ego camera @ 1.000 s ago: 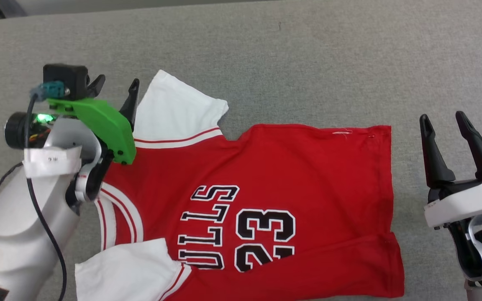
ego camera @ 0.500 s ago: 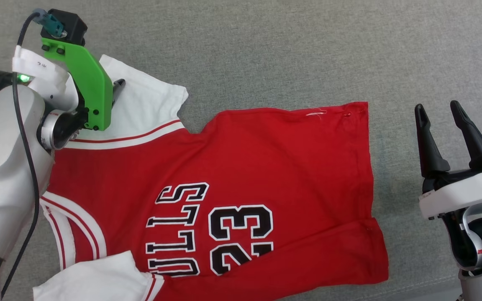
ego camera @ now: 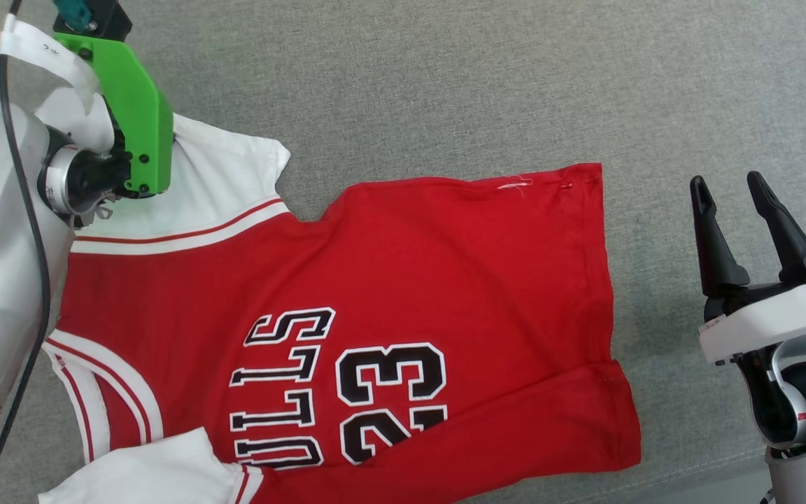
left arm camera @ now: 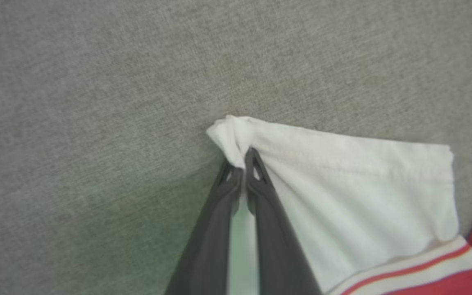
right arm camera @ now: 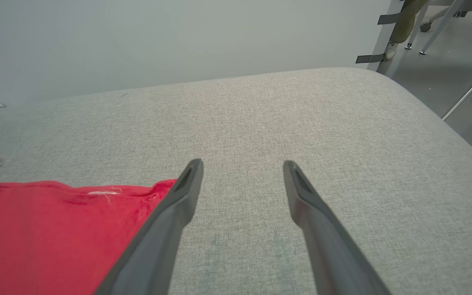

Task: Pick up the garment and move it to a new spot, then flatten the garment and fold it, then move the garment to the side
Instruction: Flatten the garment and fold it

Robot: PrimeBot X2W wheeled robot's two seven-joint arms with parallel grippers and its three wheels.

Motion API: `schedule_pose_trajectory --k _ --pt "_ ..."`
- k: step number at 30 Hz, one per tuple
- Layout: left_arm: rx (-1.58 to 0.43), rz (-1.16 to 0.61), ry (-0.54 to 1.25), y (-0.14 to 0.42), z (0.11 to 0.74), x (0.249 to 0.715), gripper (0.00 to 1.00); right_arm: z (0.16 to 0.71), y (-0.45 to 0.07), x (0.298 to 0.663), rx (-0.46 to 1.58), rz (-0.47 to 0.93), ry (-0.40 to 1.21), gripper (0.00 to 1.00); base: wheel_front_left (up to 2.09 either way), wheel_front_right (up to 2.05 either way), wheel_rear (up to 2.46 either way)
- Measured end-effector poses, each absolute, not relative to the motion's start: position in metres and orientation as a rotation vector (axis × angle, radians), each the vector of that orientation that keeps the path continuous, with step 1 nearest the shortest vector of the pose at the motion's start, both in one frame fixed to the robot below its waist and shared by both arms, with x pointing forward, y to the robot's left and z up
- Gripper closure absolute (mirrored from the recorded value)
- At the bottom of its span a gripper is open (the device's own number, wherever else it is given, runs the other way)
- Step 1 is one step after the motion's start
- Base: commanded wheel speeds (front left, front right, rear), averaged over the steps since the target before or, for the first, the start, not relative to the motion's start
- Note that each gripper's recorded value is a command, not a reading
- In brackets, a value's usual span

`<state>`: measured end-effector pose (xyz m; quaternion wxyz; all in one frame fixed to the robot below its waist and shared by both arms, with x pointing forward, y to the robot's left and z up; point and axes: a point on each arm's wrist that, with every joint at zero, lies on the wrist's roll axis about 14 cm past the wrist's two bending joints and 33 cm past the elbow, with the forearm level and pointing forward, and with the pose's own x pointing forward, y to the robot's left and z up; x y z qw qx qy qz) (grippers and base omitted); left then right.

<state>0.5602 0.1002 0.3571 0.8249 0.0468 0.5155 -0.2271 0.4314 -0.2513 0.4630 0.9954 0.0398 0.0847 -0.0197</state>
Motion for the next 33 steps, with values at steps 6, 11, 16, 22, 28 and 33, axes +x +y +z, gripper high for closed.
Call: schedule_pose_trajectory --k 6,11,16,22,28,33 --pt "0.086 -0.481 1.096 0.098 0.361 0.555 1.0 0.452 -0.249 0.427 0.103 -0.012 0.255 0.0 0.0 0.0 0.0" --pt "0.078 -0.478 1.042 0.097 0.373 0.555 1.0 0.438 -0.247 0.425 0.124 0.043 0.398 0.0 0.0 0.0 0.0" --pt "0.062 -0.446 0.978 0.101 0.387 0.556 1.0 0.438 -0.234 0.435 0.122 0.126 0.484 0.0 0.0 0.0 0.0" --pt "0.032 -0.429 0.895 0.108 0.406 0.557 1.0 0.427 -0.216 0.446 0.109 0.217 0.614 0.0 0.0 0.0 0.0" --pt "0.014 -0.426 0.832 0.115 0.419 0.557 1.0 0.407 -0.203 0.456 0.062 0.281 0.742 0.0 0.0 0.0 0.0" --pt "-0.003 -0.42 0.817 0.119 0.419 0.556 1.0 0.387 -0.19 0.462 0.042 0.329 0.816 0.0 0.0 0.0 0.0"
